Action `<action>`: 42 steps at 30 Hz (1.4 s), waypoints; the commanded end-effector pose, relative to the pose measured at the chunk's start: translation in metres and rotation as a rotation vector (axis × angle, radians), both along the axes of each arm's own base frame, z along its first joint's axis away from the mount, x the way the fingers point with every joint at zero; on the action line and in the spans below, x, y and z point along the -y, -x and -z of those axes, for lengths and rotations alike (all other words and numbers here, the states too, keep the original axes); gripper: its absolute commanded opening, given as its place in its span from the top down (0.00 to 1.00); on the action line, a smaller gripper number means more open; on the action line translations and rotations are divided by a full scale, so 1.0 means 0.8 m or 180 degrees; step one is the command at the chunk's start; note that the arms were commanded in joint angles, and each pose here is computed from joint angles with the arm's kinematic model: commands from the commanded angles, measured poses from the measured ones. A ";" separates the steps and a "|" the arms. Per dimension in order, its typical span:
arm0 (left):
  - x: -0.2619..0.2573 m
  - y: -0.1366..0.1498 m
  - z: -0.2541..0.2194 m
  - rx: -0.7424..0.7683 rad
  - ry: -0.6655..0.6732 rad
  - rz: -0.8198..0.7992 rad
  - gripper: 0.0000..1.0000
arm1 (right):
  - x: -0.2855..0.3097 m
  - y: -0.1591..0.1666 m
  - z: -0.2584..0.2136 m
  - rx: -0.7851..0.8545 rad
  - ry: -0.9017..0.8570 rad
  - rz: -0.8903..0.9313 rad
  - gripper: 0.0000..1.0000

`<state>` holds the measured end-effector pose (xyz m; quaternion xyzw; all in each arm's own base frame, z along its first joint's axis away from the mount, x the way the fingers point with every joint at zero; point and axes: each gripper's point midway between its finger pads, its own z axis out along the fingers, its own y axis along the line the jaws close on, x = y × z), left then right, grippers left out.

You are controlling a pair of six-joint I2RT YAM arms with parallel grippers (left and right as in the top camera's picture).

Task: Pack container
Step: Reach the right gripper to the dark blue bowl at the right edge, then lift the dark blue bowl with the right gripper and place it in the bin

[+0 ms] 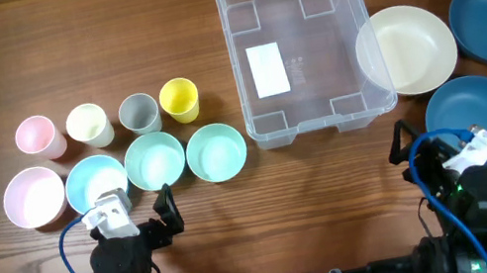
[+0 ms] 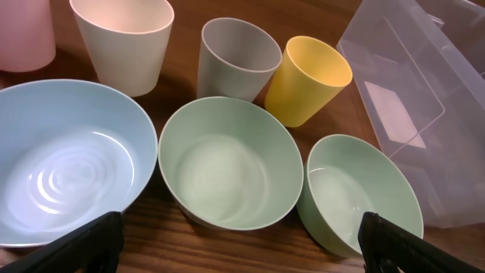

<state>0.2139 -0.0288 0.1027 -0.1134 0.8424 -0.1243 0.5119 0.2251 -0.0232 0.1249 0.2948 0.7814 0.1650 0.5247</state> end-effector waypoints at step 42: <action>-0.004 -0.001 0.003 -0.0005 -0.0020 -0.0049 0.00 | 0.209 0.090 0.121 -0.2642 -0.1619 0.2348 0.96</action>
